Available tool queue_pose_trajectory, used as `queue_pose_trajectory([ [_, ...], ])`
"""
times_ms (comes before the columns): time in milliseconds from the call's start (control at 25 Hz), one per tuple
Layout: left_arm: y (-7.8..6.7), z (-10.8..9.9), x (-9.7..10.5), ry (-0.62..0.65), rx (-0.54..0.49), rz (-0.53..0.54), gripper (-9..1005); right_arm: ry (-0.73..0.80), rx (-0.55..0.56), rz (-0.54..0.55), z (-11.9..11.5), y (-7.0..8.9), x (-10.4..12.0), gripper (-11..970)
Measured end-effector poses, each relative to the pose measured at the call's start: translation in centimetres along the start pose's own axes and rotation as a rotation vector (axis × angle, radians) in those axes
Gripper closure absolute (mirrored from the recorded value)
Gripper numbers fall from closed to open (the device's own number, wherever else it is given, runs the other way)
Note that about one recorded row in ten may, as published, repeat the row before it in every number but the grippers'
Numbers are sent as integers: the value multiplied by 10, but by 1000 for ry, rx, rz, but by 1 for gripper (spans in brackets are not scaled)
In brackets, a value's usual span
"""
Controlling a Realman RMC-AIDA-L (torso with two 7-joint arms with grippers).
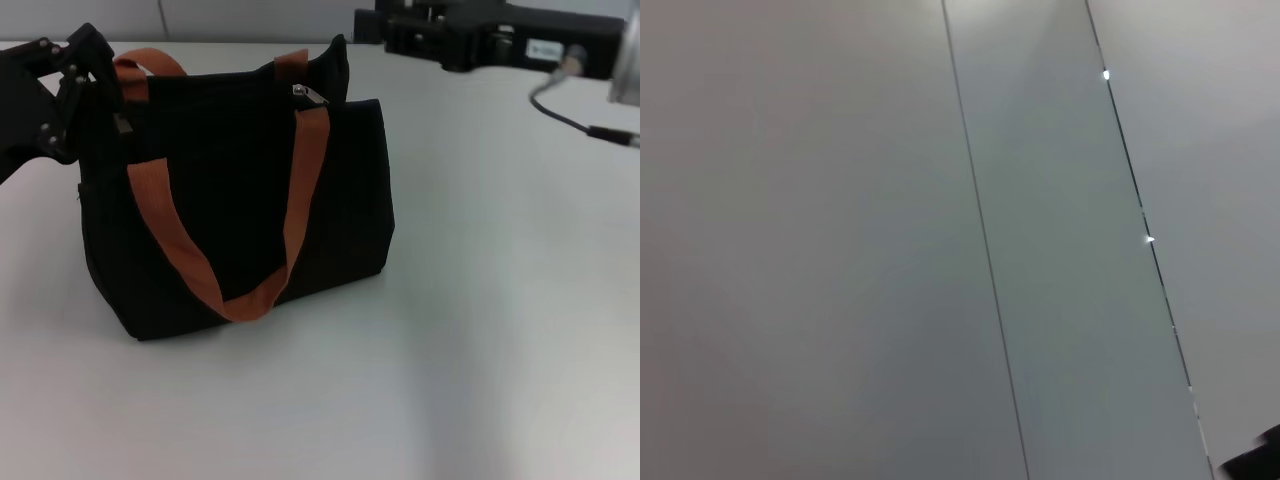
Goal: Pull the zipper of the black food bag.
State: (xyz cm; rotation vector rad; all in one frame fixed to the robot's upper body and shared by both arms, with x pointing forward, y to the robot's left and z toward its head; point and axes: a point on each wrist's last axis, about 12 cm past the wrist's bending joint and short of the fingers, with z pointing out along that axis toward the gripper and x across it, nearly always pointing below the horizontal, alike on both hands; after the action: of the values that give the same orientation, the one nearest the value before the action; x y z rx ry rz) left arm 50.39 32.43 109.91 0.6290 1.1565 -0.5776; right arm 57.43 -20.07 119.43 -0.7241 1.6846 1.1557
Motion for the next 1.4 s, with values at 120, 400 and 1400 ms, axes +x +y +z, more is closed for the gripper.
queue_pose_trajectory([
  [120, 1, 0, 1, 8, -8, -18, 891, -29, -147, -71, -15, 4, 16, 455],
  [400, 2, -4, 4, 37, -29, -57, 890, 33, -388, -210, -42, 11, 69, 327],
  [1400, 49, -39, -57, 435, 248, -320, 463, 68, -332, -282, -37, 8, 117, 220],
])
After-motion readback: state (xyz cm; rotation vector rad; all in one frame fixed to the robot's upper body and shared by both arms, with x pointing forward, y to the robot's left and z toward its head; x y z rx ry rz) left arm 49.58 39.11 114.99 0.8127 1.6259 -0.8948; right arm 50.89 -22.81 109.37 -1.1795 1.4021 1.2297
